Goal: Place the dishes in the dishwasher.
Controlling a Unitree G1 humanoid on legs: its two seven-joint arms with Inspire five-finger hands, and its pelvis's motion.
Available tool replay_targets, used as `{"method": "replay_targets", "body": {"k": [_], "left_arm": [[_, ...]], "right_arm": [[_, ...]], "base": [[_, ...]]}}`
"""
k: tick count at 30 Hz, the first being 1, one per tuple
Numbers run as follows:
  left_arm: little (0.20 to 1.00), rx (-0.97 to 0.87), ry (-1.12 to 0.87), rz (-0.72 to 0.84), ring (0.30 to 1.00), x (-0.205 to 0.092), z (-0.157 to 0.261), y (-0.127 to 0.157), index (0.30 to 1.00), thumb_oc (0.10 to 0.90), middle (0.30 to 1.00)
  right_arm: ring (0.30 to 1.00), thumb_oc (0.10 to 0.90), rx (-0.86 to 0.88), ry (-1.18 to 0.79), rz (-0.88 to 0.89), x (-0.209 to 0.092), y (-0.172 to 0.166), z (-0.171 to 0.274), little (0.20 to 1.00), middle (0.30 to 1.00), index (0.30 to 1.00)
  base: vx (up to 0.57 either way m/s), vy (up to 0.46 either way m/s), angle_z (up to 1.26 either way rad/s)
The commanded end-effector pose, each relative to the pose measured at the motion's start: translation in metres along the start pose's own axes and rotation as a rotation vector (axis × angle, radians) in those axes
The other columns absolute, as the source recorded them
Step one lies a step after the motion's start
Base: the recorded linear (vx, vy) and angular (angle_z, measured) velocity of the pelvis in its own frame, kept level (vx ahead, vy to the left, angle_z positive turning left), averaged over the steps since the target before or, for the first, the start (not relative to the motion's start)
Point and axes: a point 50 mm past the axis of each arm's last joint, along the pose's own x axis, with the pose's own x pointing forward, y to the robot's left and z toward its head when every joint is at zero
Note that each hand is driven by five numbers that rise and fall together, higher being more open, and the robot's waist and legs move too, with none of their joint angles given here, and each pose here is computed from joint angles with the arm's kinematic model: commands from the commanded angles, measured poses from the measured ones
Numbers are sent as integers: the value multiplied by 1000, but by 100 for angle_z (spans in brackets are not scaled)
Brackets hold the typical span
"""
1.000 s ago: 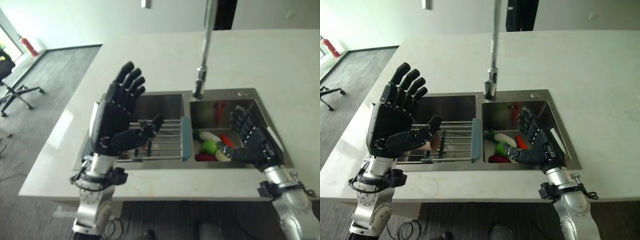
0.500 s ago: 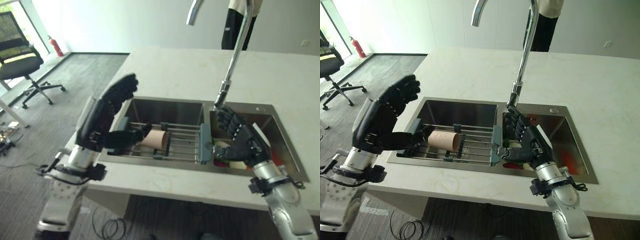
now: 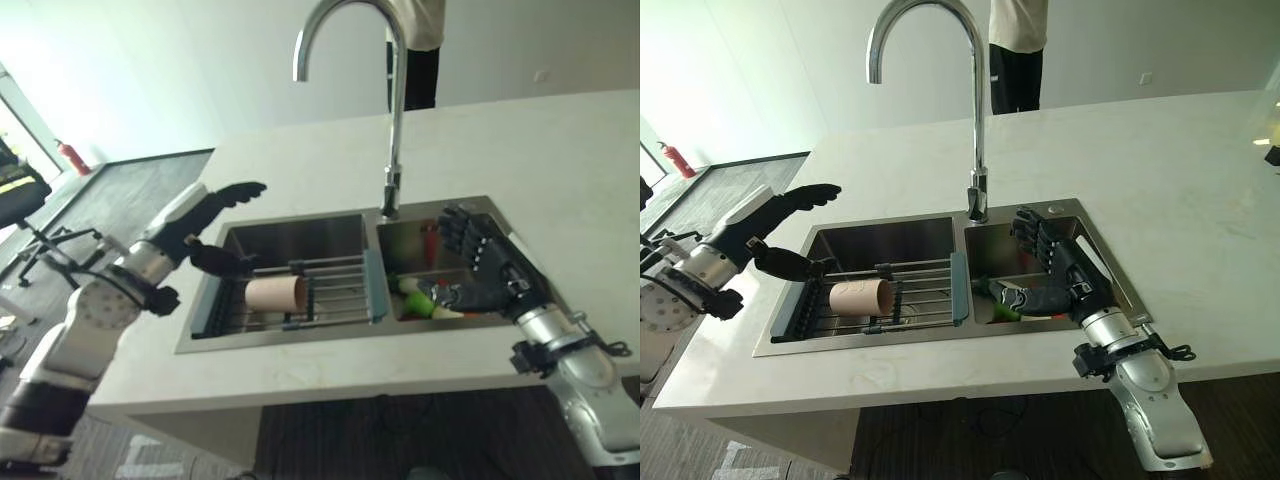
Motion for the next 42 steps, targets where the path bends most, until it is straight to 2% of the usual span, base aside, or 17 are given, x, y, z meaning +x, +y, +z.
{"method": "replay_targets", "body": {"k": [1,7,11,23,42], "left_arm": [[900,151,-77,162,900,6,26,51,900,800,900],[900,182,48,105,900,9,5,49,900,800,900],[900,169,147,29,900,8,-17,38,900,800,900],[900,163,231,-104,900,7,-36,25,900,800,900],[900,231,339,-98,900,6,-63,10,900,800,900]], "right_arm": [[900,800,-32,-298,31,20,-4,58,900,900,900],[900,800,-32,-290,44,19,-7,58,900,900,900],[900,800,-33,-286,58,19,-8,57,900,900,900],[900,800,-18,-270,78,20,-10,54,900,900,900],[900,800,35,-260,135,23,-5,50,900,900,900]], "base": [[-31,11,-23],[-24,12,-15],[-12,8,-11],[-1,6,-5],[3,-1,-3]]}}
